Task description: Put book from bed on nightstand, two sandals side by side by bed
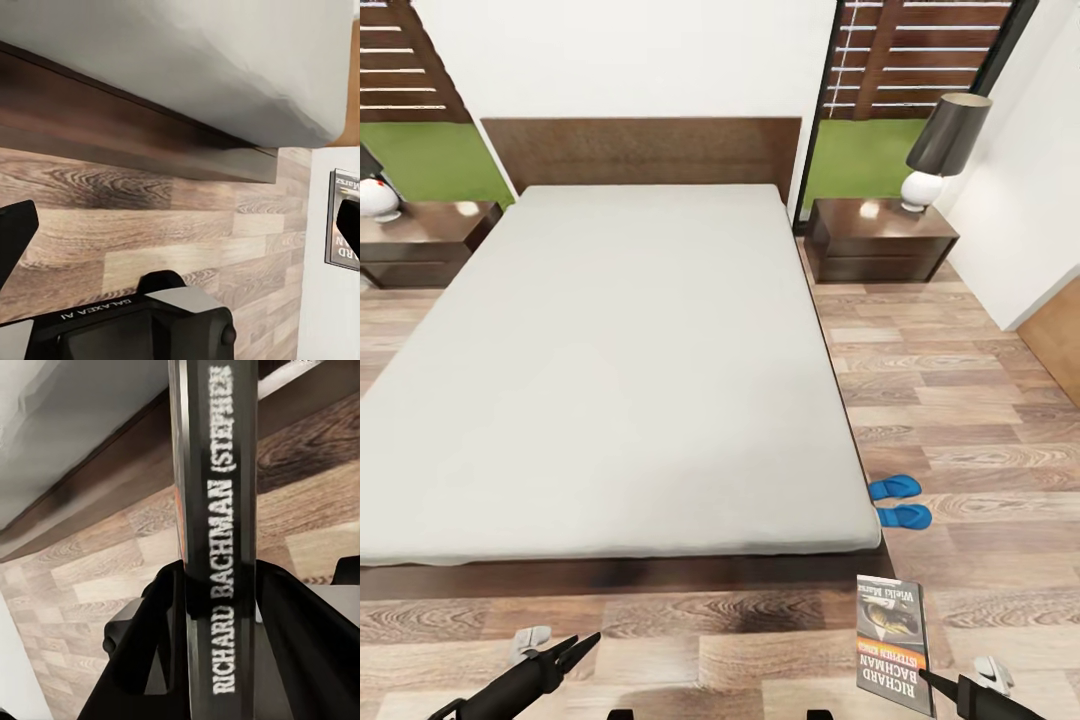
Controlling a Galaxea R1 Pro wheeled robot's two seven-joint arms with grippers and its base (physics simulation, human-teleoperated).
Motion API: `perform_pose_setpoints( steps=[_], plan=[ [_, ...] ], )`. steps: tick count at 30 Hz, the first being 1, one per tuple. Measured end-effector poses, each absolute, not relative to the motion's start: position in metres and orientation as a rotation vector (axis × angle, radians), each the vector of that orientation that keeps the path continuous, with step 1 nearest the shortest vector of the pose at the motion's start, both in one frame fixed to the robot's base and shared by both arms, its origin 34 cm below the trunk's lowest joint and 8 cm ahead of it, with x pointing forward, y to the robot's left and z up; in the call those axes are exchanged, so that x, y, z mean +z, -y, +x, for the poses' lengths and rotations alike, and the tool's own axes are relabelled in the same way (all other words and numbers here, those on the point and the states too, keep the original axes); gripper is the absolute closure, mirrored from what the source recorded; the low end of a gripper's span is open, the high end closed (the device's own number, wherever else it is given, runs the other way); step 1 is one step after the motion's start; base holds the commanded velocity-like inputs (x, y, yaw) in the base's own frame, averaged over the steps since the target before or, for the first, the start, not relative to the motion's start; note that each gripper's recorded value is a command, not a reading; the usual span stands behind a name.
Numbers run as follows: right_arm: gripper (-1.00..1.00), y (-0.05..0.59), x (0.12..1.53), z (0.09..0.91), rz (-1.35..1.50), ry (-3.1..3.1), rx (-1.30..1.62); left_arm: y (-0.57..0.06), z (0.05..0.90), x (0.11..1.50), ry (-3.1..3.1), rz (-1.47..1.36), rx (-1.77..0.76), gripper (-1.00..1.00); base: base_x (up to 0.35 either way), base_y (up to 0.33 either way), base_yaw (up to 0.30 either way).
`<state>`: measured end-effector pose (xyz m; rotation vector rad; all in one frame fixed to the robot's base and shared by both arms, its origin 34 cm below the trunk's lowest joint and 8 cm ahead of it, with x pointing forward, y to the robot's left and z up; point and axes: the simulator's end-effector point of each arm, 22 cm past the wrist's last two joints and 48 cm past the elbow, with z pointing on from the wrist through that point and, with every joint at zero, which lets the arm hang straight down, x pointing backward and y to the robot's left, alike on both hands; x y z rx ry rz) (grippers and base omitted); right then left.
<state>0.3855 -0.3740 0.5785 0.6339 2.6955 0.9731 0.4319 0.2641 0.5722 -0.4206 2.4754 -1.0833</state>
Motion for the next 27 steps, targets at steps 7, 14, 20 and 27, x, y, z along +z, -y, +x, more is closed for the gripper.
perform_pose_setpoints(
  steps=[7,14,20,27],
  plan=[
    [1.0,0.374,0.579,0.386,0.632,-2.696,0.971,-0.264,0.433,0.573,-2.474,-0.419,-1.082,-1.0,0.0,0.0,0.0],
    [1.0,0.374,0.579,0.387,0.631,-2.693,0.968,-0.264,0.434,0.574,-2.471,-0.418,-1.082,-1.0,0.0,0.0,0.0],
    [1.0,0.376,0.582,0.393,0.593,-2.671,0.952,-0.263,0.437,0.576,-2.463,-0.413,-1.083,-1.0,0.0,0.0,0.0],
    [1.0,0.376,0.585,0.398,0.578,-2.659,0.949,-0.263,0.44,0.58,-2.453,-0.406,-1.083,-1.0,0.0,0.0,0.0]
  ],
)
